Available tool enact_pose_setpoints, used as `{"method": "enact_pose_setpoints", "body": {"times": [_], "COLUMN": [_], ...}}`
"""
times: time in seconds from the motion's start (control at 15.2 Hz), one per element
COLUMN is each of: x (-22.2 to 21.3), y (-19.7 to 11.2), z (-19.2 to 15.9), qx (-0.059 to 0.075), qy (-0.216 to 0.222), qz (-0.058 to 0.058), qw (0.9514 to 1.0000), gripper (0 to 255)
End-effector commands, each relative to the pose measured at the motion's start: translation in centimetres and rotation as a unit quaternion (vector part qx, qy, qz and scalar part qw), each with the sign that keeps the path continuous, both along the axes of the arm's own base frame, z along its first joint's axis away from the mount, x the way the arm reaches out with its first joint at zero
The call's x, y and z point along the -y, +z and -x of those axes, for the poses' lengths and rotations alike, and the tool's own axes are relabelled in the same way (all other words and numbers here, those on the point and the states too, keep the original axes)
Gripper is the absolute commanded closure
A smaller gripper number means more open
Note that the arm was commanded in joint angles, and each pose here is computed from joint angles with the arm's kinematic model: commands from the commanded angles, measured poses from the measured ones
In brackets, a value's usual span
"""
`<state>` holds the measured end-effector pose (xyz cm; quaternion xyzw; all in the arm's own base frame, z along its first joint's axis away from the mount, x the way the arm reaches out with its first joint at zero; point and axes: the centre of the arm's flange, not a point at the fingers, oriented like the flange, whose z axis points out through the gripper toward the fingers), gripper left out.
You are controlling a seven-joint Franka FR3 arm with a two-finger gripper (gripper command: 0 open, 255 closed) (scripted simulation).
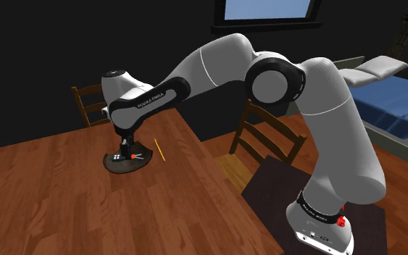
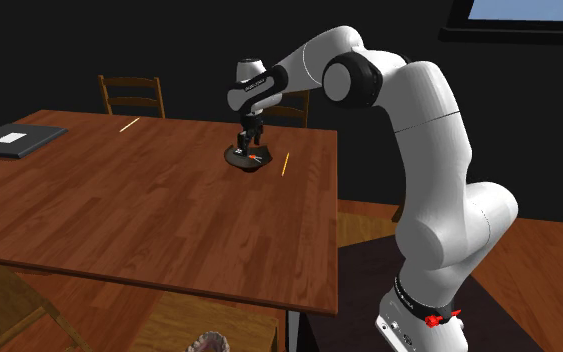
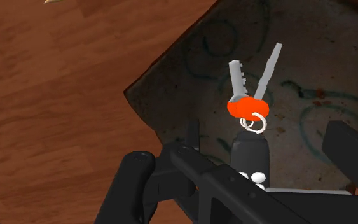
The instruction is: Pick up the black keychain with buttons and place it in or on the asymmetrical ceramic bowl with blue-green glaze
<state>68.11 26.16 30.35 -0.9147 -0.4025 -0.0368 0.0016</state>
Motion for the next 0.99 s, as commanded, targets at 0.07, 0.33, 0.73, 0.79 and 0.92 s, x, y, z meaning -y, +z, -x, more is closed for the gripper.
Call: {"method": "enact_pose_setpoints", "body": {"times": [0.07, 0.33, 0.73, 0.79, 0.92], "x": [0.0, 0.1, 0.2, 0.2, 0.2], "y": [0.0, 3.9, 5.0, 5.0, 5.0], "z": [0.0, 0.3, 0.3, 0.3, 0.3], "qx": [0.000, 0.000, 0.000, 0.000, 0.000], "qy": [0.000, 0.000, 0.000, 0.000, 0.000], "qz": [0.000, 0.000, 0.000, 0.000, 0.000], "qw": [1.0000, 1.0000, 1.0000, 1.0000, 1.0000], "gripper": [0, 0, 0, 0, 0]}}
